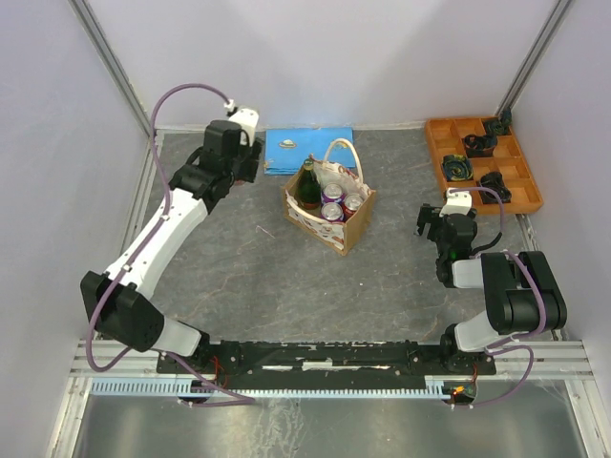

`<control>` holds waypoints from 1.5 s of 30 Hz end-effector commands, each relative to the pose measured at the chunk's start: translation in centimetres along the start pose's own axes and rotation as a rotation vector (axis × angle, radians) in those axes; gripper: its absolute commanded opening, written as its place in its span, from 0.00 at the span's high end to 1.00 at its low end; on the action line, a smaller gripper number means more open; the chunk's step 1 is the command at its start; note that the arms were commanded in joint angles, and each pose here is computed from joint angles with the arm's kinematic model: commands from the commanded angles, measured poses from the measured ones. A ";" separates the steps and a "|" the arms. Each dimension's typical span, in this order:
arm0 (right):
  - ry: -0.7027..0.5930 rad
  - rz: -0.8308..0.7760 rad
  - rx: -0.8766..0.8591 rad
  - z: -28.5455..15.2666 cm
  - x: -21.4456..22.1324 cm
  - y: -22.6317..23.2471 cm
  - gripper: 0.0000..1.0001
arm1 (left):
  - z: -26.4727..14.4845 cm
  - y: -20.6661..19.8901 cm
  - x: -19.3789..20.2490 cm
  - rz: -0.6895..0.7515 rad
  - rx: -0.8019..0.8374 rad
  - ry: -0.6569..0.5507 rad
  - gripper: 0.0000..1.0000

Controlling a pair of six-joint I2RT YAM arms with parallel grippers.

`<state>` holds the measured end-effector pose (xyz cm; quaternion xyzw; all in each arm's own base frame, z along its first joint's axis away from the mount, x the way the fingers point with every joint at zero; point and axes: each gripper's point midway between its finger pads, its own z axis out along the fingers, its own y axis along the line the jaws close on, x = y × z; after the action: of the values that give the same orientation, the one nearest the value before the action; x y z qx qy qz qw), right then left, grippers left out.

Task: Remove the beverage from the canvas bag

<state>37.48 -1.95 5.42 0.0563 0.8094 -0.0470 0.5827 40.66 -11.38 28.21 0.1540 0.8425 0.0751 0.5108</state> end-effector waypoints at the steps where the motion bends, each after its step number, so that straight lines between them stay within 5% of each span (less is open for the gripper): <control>1: -0.056 -0.002 -0.005 0.5 -1.9 0.2 0.01 | 0.2 1.9 -2.0 -0.201 -0.022 -0.160 0.97; 20: -0.057 -0.002 -0.005 0.5 -1.9 0.2 0.01 | 5.9 -2.7 8.9 -0.352 0.040 -0.020 0.97; 42: -0.057 -0.002 -0.005 0.5 -1.9 0.1 0.01 | 7.6 -2.6 14.2 -0.456 0.012 -0.020 0.97; 45: -0.057 -0.001 -0.005 0.5 -1.9 0.2 0.01 | 7.6 -2.7 14.5 -0.460 0.014 -0.020 0.84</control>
<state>37.47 -1.95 5.41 0.0564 0.8095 -0.0471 0.5825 38.98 -8.49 8.96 -0.0079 0.8840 -0.0146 0.4673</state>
